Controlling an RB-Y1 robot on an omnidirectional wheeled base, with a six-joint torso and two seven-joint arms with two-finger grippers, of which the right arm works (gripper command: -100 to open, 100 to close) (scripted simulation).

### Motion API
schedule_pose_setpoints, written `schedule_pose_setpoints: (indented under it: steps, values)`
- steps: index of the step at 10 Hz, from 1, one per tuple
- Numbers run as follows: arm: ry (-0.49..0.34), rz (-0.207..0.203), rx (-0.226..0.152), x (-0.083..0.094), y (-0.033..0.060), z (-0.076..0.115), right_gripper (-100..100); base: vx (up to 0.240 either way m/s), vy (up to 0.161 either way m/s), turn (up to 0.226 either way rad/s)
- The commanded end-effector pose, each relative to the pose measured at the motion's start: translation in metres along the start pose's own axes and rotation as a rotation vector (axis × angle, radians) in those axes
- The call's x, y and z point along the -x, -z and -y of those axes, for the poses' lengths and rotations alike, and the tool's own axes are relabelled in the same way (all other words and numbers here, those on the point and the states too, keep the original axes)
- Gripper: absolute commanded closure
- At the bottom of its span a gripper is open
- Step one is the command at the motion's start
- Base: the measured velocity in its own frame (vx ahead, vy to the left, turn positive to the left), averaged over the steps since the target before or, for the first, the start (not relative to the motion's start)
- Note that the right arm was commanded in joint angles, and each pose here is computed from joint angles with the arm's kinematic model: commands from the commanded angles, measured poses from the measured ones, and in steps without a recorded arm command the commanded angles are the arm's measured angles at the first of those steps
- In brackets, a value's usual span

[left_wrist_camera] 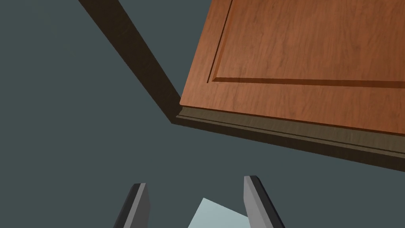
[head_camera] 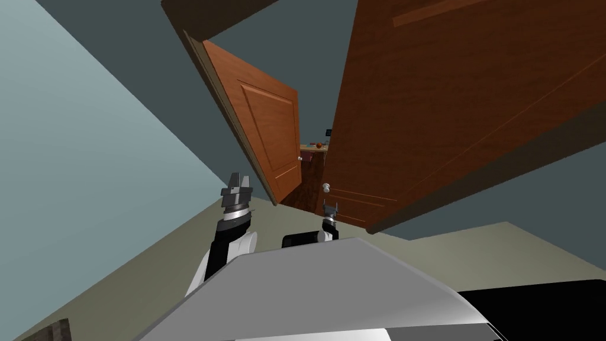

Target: Push the door open

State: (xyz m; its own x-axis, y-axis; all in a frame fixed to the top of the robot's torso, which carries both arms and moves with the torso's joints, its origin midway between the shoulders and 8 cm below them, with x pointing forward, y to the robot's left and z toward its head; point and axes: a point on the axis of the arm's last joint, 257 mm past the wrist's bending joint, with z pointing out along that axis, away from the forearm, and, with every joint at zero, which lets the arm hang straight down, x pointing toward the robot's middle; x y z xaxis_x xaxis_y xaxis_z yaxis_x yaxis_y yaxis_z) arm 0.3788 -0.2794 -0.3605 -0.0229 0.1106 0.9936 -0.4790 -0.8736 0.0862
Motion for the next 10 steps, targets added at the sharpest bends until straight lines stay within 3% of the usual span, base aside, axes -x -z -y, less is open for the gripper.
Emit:
schedule_pose_setpoints:
  steps: [1,7,10]
  values:
    - [-0.025,0.021,0.016,0.008,0.0068,0.0,-100,-0.032,-0.095,0.348]
    - [-0.084,0.076,0.057,0.03,0.0224,0.001,-100,-0.028,-0.09,0.256]
    - [-0.052,0.056,0.05,0.029,0.0124,-0.014,-100,0.07,-0.047,0.017]
